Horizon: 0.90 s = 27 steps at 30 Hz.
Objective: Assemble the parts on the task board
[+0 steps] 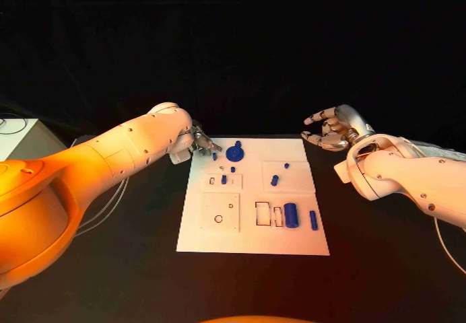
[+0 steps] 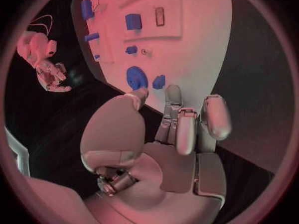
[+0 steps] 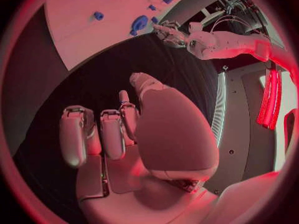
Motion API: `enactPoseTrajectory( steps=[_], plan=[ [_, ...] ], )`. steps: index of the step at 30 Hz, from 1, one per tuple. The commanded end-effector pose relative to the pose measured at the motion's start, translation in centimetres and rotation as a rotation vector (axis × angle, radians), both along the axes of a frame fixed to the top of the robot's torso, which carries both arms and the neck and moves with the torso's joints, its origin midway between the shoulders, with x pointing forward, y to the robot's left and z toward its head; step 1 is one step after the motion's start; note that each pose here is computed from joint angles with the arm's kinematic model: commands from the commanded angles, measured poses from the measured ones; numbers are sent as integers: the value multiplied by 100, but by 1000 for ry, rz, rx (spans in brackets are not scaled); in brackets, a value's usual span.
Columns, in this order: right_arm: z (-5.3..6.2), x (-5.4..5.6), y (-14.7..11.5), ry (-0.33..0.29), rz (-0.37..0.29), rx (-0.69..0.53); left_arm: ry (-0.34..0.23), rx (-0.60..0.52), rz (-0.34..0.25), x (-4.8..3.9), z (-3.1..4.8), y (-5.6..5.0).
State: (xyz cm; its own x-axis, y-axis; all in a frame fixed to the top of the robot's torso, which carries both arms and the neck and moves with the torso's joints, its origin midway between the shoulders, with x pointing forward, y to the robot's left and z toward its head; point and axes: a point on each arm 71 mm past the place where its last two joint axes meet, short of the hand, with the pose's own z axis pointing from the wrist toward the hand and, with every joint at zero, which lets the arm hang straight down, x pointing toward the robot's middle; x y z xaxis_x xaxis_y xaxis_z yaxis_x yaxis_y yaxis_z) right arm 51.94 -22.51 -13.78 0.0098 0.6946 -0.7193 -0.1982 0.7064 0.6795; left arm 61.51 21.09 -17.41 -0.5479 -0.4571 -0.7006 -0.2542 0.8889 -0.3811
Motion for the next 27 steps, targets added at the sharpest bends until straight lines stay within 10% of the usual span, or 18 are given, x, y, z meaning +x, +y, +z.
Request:
enactPoseTrajectory(
  steps=[1, 27],
  plan=[
    [28, -2, 2, -34, 0, 15, 31, -1, -30, -18, -15, -49],
    [10, 22, -5, -14, -7, 9, 30, -10, -26, -27, -12, -68]
  ],
)
